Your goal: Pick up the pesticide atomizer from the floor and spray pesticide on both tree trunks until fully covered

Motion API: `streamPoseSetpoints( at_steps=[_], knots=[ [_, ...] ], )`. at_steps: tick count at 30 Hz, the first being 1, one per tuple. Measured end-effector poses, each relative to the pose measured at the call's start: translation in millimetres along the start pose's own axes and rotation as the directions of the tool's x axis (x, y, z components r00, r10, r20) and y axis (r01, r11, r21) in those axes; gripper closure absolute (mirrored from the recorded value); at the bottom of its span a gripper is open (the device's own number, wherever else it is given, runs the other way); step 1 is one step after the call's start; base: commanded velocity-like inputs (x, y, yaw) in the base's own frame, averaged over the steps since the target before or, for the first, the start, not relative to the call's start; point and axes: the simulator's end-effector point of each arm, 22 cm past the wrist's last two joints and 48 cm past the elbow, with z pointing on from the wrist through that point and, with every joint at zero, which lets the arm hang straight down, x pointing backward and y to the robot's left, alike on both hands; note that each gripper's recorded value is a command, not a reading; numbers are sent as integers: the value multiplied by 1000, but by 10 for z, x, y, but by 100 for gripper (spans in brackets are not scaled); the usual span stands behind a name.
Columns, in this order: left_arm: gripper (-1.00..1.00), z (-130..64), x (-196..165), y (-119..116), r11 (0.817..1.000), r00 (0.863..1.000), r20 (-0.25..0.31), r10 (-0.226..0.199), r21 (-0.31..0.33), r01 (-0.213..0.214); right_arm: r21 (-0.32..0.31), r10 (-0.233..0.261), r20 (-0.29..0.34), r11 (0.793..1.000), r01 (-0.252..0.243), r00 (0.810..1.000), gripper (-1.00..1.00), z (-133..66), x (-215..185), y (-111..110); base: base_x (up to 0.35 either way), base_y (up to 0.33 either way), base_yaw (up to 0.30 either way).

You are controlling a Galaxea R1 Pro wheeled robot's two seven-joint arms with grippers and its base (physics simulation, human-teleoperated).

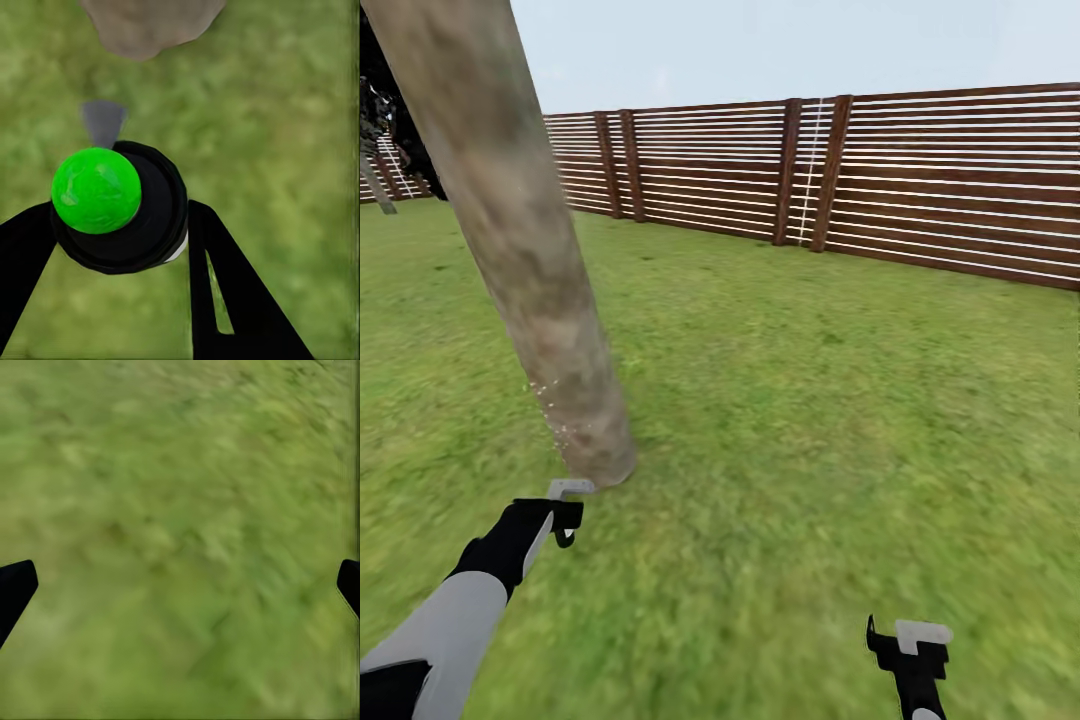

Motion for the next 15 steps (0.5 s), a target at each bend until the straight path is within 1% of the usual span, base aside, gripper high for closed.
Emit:
streamPoseSetpoints(
  at_steps=[2, 8, 12, 15],
  knots=[
    [100, 0, -2, 3, 1000, 1000, 0, 0, 0, 0, 0, 0, 0, 1000, 0, 1000, -100, 0, -1, 0, 0, -277, 160],
    [100, 1, 13, 74, 1000, 1000, -4, -2, -10, 2, 0, 0, 0, 1000, 0, 1000, -100, 0, 0, 0, 35, -277, 269],
    [100, 28, 190, 74, 1000, 998, -59, -4, -9, 3, 0, 0, 0, 1000, 0, 1000, -100, 1, -1, 0, 116, -276, 277],
    [100, 28, 237, 74, 1000, 997, -77, -3, -9, 3, 0, 0, 0, 1000, 0, 1000, -100, 1, -1, 0, 151, -265, 277]
  ],
)
